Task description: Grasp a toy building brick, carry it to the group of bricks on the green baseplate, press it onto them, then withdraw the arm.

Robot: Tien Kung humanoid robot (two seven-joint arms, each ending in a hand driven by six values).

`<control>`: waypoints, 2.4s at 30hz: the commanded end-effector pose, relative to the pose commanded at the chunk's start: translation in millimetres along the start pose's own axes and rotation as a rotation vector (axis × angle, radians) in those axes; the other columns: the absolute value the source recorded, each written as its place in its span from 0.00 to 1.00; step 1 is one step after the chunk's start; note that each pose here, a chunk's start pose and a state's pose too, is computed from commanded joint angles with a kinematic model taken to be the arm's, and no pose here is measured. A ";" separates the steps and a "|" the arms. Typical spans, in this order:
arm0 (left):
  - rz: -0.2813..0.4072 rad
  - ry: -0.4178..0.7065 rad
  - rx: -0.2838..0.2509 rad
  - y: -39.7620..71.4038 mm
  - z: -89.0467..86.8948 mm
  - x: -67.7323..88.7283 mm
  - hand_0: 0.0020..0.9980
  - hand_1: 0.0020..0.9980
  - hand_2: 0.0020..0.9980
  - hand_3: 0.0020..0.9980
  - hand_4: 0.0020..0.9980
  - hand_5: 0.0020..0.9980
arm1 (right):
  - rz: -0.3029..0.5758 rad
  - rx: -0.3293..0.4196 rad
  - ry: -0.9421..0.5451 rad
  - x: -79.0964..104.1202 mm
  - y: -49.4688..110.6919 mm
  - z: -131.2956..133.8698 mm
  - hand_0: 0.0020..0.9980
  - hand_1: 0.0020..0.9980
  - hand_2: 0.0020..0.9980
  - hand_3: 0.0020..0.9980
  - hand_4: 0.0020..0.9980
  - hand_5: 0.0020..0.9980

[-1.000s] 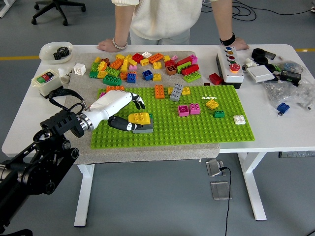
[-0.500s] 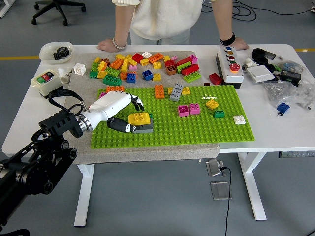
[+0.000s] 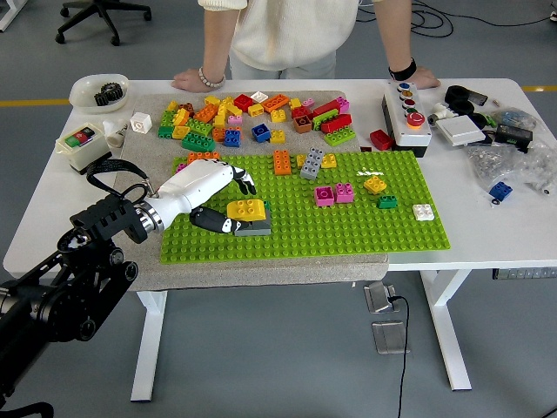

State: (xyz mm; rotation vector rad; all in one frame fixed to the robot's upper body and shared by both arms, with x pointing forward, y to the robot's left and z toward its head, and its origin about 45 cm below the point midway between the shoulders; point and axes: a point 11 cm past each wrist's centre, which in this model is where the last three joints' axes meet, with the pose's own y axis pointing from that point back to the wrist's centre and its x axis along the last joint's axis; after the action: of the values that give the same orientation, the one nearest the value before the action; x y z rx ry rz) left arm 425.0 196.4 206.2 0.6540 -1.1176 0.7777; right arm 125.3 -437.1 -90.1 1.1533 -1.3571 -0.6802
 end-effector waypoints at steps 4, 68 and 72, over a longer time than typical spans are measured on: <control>0.003 -0.003 0.000 -0.7 -0.6 1.3 0.77 0.72 0.60 0.60 0.90 0.22 | -0.001 0.000 0.000 -0.4 0.0 -0.3 0.74 0.63 0.68 0.61 0.82 0.52; 0.001 -0.013 -0.017 -7.9 1.2 3.0 0.76 0.72 0.59 0.59 0.87 0.19 | -0.004 0.001 0.003 -1.7 0.0 -1.2 0.74 0.63 0.68 0.61 0.82 0.52; -0.003 -0.010 -0.022 -7.6 3.4 2.9 0.76 0.72 0.59 0.59 0.87 0.19 | -0.004 0.002 0.003 -2.1 0.0 -1.3 0.74 0.63 0.68 0.61 0.82 0.52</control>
State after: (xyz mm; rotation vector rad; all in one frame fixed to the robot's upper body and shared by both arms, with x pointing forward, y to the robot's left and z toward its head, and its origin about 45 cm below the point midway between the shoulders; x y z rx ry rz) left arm 430.0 190.0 209.5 0.6414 -1.1329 0.7594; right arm 126.3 -434.9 -90.6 1.1583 -1.3532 -0.6802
